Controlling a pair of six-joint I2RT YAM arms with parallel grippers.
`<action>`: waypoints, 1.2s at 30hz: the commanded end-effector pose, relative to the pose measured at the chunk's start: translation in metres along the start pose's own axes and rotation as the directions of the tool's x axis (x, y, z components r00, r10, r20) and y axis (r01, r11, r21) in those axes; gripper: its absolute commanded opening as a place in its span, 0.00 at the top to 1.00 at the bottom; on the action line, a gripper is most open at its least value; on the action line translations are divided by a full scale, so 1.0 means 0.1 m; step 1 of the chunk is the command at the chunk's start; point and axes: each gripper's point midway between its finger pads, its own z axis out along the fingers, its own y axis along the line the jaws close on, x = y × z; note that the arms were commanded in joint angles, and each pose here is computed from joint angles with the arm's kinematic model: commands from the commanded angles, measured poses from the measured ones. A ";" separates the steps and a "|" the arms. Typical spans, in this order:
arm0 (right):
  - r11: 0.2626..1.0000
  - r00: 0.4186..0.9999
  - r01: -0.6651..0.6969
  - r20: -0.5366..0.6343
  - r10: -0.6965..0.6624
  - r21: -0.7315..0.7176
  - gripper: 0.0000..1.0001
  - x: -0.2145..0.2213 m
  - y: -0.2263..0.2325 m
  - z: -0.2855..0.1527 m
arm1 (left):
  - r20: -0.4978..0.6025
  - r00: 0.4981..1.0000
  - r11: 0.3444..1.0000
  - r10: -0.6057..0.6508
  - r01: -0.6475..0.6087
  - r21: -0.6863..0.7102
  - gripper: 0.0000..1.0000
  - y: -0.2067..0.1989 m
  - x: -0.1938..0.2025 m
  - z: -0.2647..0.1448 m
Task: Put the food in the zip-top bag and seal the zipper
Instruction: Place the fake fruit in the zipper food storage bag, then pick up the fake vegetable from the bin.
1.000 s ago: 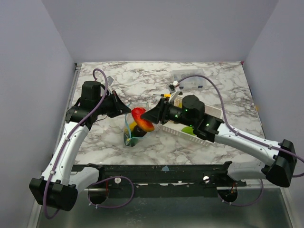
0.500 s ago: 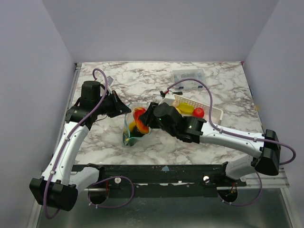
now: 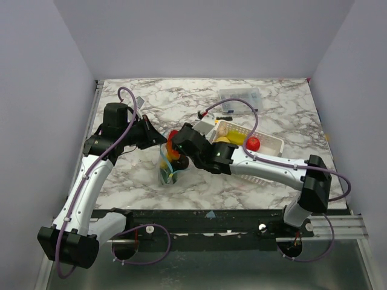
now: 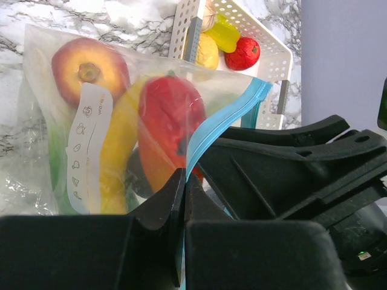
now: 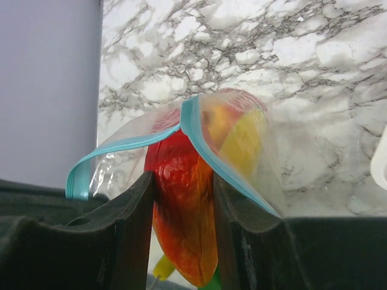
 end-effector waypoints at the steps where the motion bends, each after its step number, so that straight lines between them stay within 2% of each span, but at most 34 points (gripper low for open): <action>1: 0.999 0.997 -0.027 0.077 0.024 0.038 0.69 -0.09 0.10 0.14 | 0.008 1.000 0.999 0.008 -0.009 0.049 1.00 -0.11 0.01 -0.06; 7: 0.998 0.997 0.054 0.054 -0.055 0.018 0.47 -0.09 0.08 0.07 | 0.015 1.000 0.999 0.021 -0.022 0.045 1.00 -0.11 0.02 -0.09; 11: 0.993 0.992 0.115 0.050 -0.114 -0.012 0.37 -0.17 0.04 -0.07 | 0.014 1.000 0.998 0.022 -0.023 0.050 1.00 -0.11 0.01 -0.07; 20: 0.966 0.971 0.236 0.048 -0.232 -0.107 0.41 -0.37 -0.07 -0.47 | 0.018 0.999 0.999 0.030 -0.030 0.035 1.00 -0.08 0.01 -0.07; 26: 0.939 0.938 0.341 0.078 -0.337 -0.038 0.43 -0.53 -0.38 -0.64 | 0.014 1.000 0.999 0.021 -0.021 0.027 1.00 -0.04 0.01 -0.02; 36: 0.949 0.929 0.284 0.205 -0.307 0.136 0.43 -0.97 -1.02 -0.78 | 0.008 1.000 1.000 0.015 -0.015 0.022 1.00 -0.03 0.00 0.00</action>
